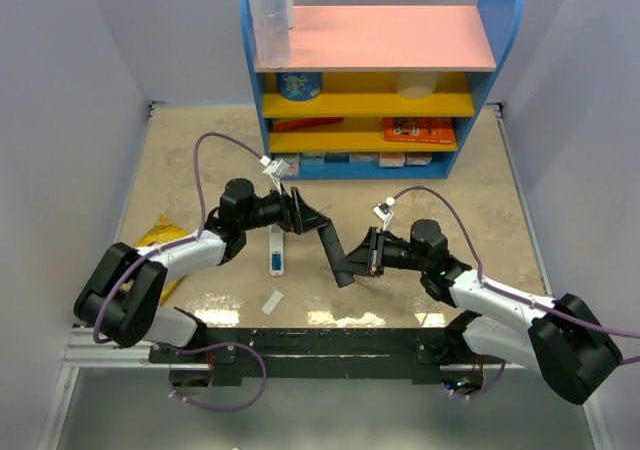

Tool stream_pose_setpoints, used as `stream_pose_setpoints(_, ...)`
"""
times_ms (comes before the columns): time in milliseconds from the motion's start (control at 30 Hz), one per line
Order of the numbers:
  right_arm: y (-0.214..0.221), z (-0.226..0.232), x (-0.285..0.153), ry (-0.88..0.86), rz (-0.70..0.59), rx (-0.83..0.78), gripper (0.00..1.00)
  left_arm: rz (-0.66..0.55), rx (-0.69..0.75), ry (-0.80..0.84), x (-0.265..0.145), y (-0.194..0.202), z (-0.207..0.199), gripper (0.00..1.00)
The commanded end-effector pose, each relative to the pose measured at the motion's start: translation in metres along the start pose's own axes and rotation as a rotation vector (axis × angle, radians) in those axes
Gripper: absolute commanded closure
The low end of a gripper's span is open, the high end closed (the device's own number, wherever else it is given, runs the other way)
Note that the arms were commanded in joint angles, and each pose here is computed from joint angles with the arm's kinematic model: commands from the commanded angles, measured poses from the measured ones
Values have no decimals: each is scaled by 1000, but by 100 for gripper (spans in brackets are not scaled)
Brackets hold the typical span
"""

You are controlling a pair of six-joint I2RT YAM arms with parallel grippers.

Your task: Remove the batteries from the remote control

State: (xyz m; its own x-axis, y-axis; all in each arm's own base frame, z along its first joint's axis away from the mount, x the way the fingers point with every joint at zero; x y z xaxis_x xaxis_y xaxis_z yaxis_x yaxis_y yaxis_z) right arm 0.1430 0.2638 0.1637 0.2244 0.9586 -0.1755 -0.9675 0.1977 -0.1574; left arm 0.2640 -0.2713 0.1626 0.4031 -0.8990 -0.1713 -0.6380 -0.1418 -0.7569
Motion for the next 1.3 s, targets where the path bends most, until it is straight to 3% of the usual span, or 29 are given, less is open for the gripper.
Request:
stream_pose_setpoints(0,-5,23,0,-86,-10,-94,100,-61,93,41,-5,-32,-20,14)
stream_pose_setpoints(333,-8,29,2,-102,-15,-97,100,-15,83,175,-22,-2,-40,13)
stream_pose_setpoints(800,-12,32,4,-111,-29,-91,100,8,71,237,-21,16,-46,12)
stream_pose_setpoints(1267,-11,33,4,-124,-25,-86,100,41,54,144,-5,24,-21,26)
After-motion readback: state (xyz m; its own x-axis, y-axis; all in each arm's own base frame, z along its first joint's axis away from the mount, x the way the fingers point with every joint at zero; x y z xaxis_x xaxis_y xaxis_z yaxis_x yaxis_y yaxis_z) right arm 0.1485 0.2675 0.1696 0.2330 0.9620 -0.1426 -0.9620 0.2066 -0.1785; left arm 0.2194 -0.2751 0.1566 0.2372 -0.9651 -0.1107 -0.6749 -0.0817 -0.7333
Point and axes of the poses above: each gripper's point midway between its finger pads, its own x axis out along the fingers, its own z axis along the line the jaws close on, y = z × x, the point moved 2 cm from there along -x, back along the fingers, and after that the axes turned 6 degrees about x, right-handed, at the moved point
